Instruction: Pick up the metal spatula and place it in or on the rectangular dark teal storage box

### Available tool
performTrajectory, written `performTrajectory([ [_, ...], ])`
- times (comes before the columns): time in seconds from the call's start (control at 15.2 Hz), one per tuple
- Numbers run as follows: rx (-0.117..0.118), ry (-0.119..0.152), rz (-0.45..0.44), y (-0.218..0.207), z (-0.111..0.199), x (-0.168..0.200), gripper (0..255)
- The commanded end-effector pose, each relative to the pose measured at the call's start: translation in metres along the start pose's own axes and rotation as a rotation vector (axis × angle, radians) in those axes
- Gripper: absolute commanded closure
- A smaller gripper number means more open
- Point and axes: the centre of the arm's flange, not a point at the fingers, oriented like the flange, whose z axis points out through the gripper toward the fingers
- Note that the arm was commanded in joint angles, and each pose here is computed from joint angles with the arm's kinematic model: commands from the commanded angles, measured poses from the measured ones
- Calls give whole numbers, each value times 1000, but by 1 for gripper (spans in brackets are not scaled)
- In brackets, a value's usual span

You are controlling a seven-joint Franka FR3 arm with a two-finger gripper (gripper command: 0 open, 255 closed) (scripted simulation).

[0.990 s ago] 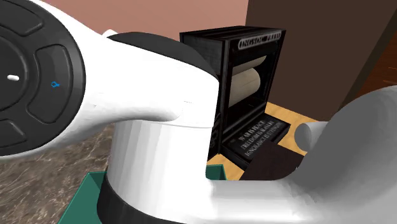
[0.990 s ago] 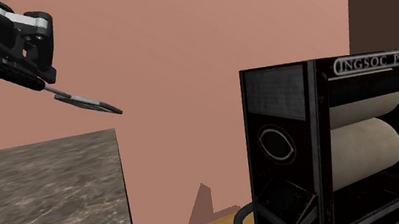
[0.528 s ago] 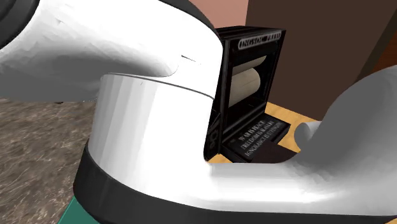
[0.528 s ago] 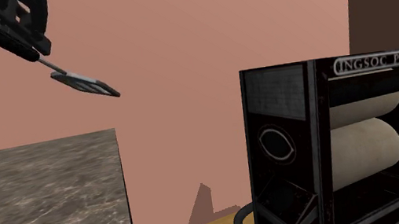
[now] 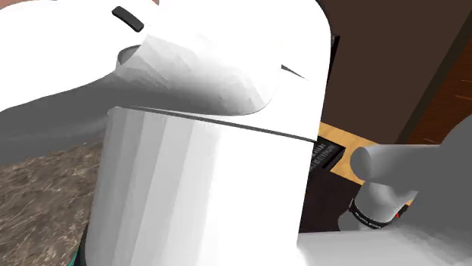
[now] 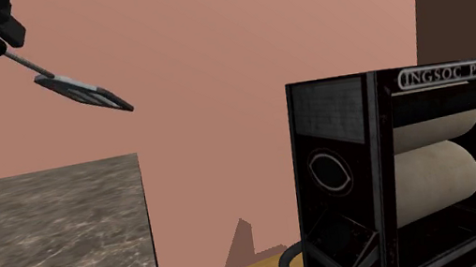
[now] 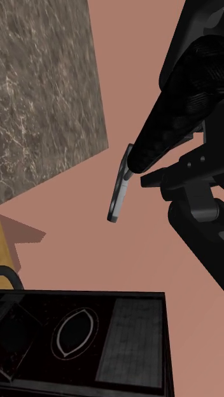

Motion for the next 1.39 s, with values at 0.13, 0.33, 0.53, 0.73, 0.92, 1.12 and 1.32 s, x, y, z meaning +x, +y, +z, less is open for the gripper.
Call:
performTrajectory([
  [0.13, -1, 0, 0, 7, -41, -30, 255],
  [0.33, -1, 0, 0, 11, -73, -53, 255],
  [0.53, -1, 0, 0, 15, -105, -76, 255],
  [0.73, -1, 0, 0, 19, -141, -101, 255],
  [0.92, -1, 0, 0, 19, -134, -115, 255],
  [1.12, -1, 0, 0, 19, -126, -129, 255],
  [1.32, -1, 0, 0, 20, -123, -136, 255],
])
